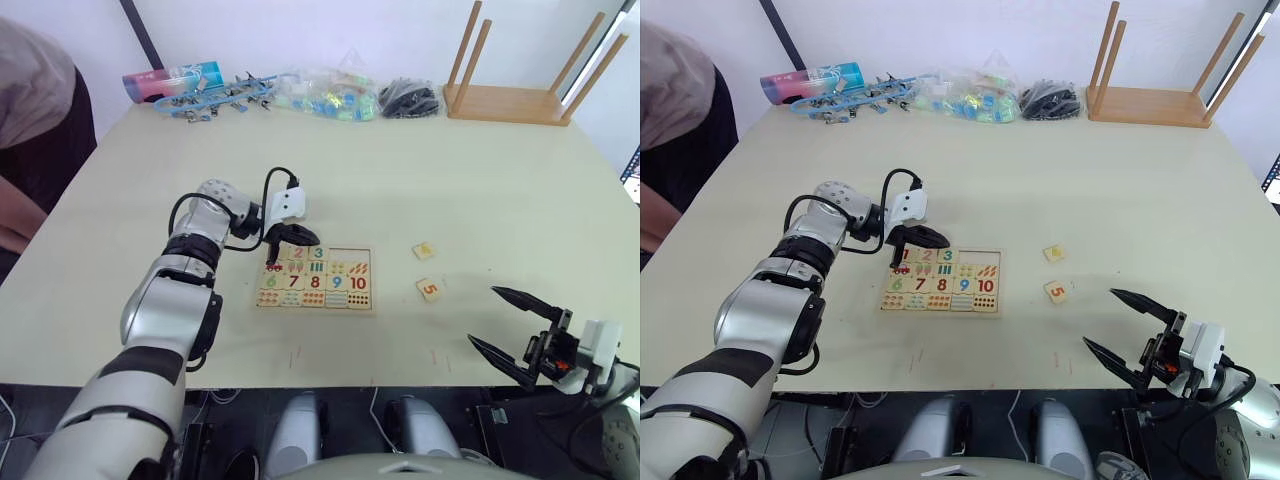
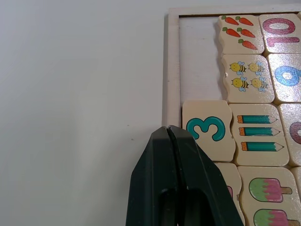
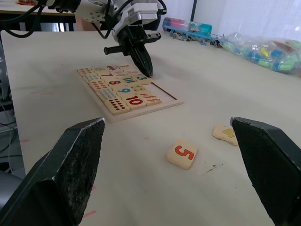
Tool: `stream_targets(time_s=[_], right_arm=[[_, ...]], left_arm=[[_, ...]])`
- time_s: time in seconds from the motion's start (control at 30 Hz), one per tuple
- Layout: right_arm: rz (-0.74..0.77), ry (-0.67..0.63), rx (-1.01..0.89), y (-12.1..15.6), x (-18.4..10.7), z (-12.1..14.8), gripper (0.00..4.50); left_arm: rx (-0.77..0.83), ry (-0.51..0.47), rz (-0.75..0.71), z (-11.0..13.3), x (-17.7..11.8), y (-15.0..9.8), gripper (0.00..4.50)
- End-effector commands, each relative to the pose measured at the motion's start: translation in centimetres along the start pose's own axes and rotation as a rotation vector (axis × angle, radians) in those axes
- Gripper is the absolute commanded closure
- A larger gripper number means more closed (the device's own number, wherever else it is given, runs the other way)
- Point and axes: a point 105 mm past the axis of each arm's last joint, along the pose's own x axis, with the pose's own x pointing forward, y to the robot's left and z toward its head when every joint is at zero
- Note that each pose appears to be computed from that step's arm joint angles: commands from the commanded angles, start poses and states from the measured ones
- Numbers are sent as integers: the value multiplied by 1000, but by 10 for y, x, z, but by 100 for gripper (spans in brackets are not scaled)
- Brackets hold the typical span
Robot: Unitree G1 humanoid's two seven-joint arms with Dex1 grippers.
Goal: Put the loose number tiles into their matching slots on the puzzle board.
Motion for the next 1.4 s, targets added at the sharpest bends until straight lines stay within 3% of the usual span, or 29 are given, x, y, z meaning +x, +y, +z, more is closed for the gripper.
stream_targets(time_s=[0.03, 0.33, 0.73, 0.87, 1.33, 1.4], right_arm=[[-7, -17, -30, -2, 0, 6, 0], [-6, -18, -31, -3, 0, 5, 0], [-3, -19, -23, -4, 0, 5, 0], [0, -26, -20, -6, 1, 5, 0], [-72, 40, 30, -18, -11, -3, 0], [-97, 60, 52, -22, -16, -5, 0]], left_arm=[[30, -13, 13, 7, -6, 4, 447], [29, -32, 42, 10, -7, 8, 447], [-25, -221, 51, 23, -19, 5, 447], [-42, -304, 117, 25, -28, 4, 447], [-261, -424, 444, -17, -72, -20, 447], [-303, -414, 487, -28, -81, -31, 400]])
